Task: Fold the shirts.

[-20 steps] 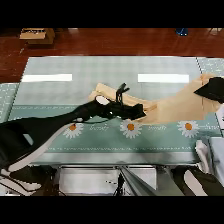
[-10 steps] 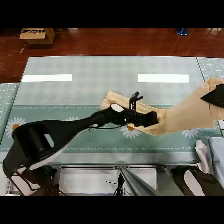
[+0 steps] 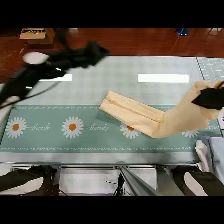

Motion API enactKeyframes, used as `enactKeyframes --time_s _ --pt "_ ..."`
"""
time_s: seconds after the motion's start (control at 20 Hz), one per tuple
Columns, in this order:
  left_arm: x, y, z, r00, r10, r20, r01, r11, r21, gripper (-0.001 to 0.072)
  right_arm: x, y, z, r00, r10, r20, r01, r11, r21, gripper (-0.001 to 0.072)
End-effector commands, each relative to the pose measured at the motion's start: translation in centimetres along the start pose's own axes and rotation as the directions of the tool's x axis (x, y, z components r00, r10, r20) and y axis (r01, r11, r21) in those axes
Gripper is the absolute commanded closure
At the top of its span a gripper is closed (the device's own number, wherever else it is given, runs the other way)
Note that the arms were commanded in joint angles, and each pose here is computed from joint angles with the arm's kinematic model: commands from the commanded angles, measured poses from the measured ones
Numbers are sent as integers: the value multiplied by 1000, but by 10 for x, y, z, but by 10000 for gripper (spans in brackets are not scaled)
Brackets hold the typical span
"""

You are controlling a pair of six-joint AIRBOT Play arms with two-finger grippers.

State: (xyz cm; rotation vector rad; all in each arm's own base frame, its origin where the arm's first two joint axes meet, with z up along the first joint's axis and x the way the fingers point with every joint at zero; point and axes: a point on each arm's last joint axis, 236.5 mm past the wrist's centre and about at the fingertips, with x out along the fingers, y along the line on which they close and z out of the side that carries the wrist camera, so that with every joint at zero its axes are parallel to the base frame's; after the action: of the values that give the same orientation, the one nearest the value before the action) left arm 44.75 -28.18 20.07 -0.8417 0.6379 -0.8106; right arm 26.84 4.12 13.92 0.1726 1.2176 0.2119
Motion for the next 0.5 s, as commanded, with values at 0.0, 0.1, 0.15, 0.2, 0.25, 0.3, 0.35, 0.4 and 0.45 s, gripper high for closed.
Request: enactKeyframes --time_s 0.0,0.1,0.15,0.2,0.25,0.3,0.35,0.4,0.45 --pt "-107 -36 79 979 -5 206 -22 991 129 686 46 29 25 1000 11 -20 -12 998 -58 685" --pt "-154 -54 98 960 -9 279 -37 987 159 686 84 56 39 999 41 -31 -43 996 -73 685" --pt "-174 -62 103 952 -10 307 -48 983 179 686 104 70 41 997 55 -50 -59 995 -81 685" --pt "-190 -69 106 945 -9 327 -60 978 200 686 127 86 40 994 70 -79 -77 993 -90 685" --pt "-204 -76 106 940 -9 342 -68 975 212 686 148 100 35 990 81 -115 -93 990 -102 685" --pt "-216 -82 105 935 -8 353 -73 974 216 686 170 115 28 984 91 -154 -108 988 -112 684" --pt "-224 -87 104 934 -8 358 -79 971 227 686 188 130 19 977 102 -187 -126 985 -121 684" --pt "-230 -91 101 933 -9 359 -82 968 239 686 207 145 10 969 117 -218 -148 980 -131 684" --pt "-233 -96 97 936 -12 351 -80 966 245 685 223 161 0 961 132 -244 -169 976 -139 684"
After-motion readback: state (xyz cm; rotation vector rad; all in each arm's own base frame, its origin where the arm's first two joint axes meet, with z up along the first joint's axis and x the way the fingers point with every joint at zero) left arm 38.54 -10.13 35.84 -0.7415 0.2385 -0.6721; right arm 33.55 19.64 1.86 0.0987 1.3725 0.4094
